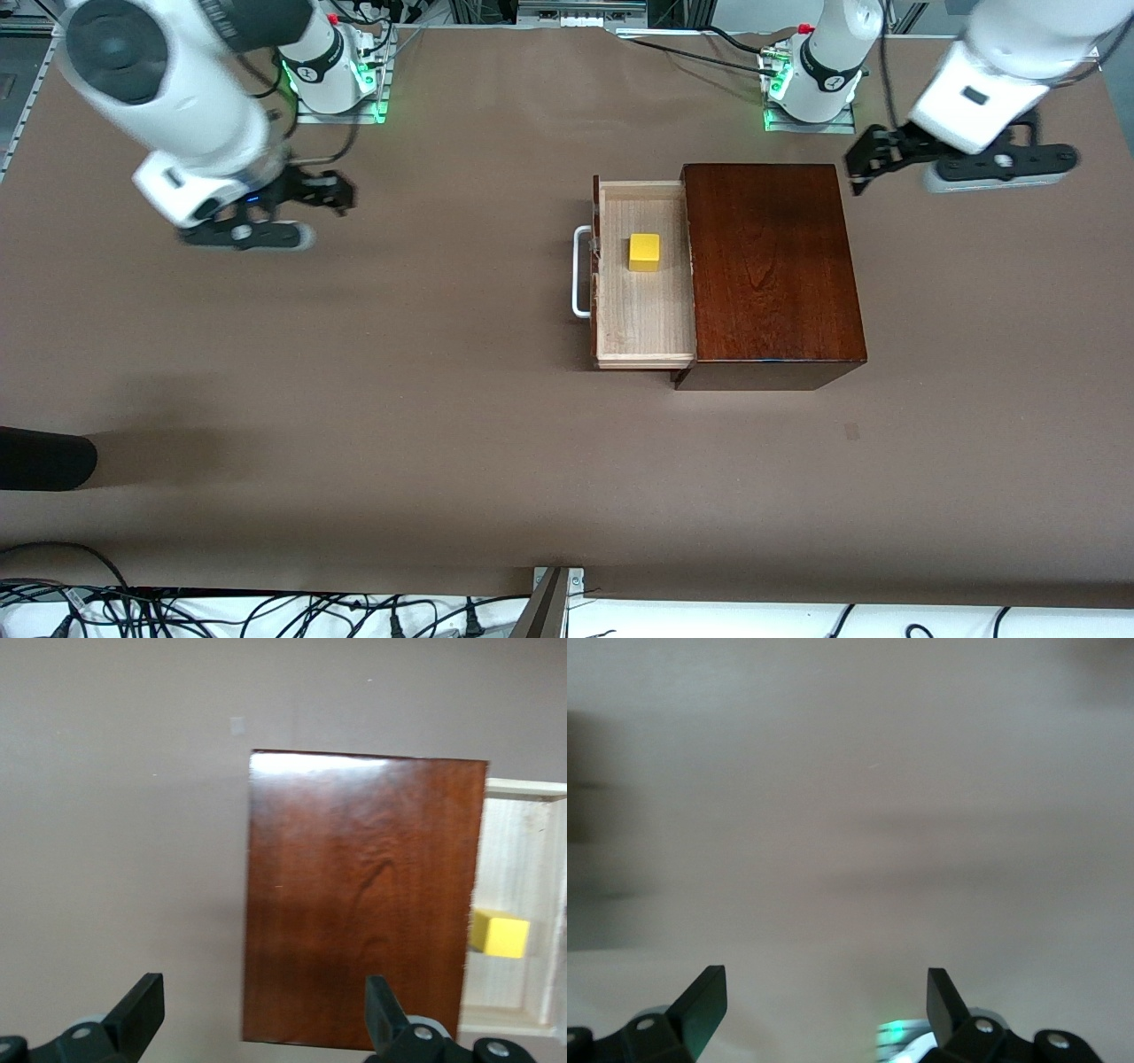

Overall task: Open drawer, take yellow block, close drawer
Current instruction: 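Move the right gripper over the yellow cube in the drawer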

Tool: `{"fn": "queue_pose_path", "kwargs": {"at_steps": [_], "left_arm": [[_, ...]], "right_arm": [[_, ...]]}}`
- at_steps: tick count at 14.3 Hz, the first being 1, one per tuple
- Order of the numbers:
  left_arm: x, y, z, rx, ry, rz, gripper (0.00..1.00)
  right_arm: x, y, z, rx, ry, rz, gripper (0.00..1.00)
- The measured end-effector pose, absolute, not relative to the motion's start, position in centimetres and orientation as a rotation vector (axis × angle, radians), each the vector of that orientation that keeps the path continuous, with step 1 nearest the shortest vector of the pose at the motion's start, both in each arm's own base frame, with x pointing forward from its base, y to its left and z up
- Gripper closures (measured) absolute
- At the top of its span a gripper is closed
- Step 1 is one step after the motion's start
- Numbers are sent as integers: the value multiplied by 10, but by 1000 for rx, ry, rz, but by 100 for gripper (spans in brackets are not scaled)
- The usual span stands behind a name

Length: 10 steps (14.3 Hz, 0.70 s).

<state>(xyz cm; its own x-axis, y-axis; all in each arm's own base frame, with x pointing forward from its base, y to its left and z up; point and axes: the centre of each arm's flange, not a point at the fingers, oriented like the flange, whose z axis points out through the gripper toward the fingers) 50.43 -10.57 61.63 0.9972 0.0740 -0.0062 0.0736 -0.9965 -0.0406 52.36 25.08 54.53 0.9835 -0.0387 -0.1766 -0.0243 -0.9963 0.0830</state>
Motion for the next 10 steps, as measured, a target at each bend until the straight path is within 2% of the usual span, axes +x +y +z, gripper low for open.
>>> {"fn": "queue_pose_path", "kwargs": {"at_steps": [6, 10], "left_arm": [[504, -52, 615, -3109, -134, 51, 0], [504, -44, 615, -3108, -158, 57, 0]], "right_arm": [[482, 427, 523, 3098, -157, -139, 0], [471, 523, 493, 3208, -173, -142, 0]]}}
